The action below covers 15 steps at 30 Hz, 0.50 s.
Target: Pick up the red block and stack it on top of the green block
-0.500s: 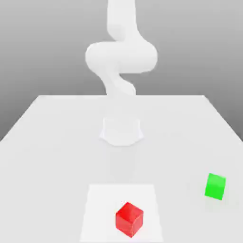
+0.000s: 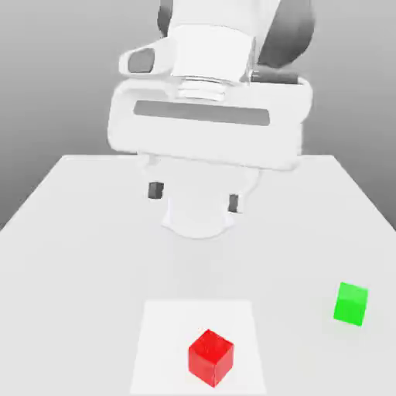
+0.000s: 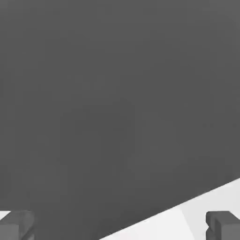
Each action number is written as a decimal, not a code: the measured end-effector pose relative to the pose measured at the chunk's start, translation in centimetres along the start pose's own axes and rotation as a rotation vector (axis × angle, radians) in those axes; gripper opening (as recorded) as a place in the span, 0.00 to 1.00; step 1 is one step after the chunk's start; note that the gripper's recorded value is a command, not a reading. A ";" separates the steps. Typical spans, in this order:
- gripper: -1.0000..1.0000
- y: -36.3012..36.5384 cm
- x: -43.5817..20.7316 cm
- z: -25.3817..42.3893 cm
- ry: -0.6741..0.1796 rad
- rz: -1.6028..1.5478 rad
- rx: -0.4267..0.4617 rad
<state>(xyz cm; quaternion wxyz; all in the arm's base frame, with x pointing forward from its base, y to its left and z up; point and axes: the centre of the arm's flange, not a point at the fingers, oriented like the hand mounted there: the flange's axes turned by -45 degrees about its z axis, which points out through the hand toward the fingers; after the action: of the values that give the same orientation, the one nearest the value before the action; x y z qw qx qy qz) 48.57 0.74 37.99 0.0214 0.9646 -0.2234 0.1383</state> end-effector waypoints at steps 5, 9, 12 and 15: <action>0.50 0.3 -3.4 8.9 -0.146 0.115 -0.032; 0.50 0.4 -7.1 14.8 -0.256 0.201 -0.047; 0.50 0.5 -8.4 18.4 -0.273 0.218 -0.049; 0.00 0.6 -9.5 21.5 -0.276 0.218 -0.051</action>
<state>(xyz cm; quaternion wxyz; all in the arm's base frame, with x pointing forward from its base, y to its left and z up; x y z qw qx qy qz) 45.67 1.99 14.70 -0.0003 0.9437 -0.3308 0.0003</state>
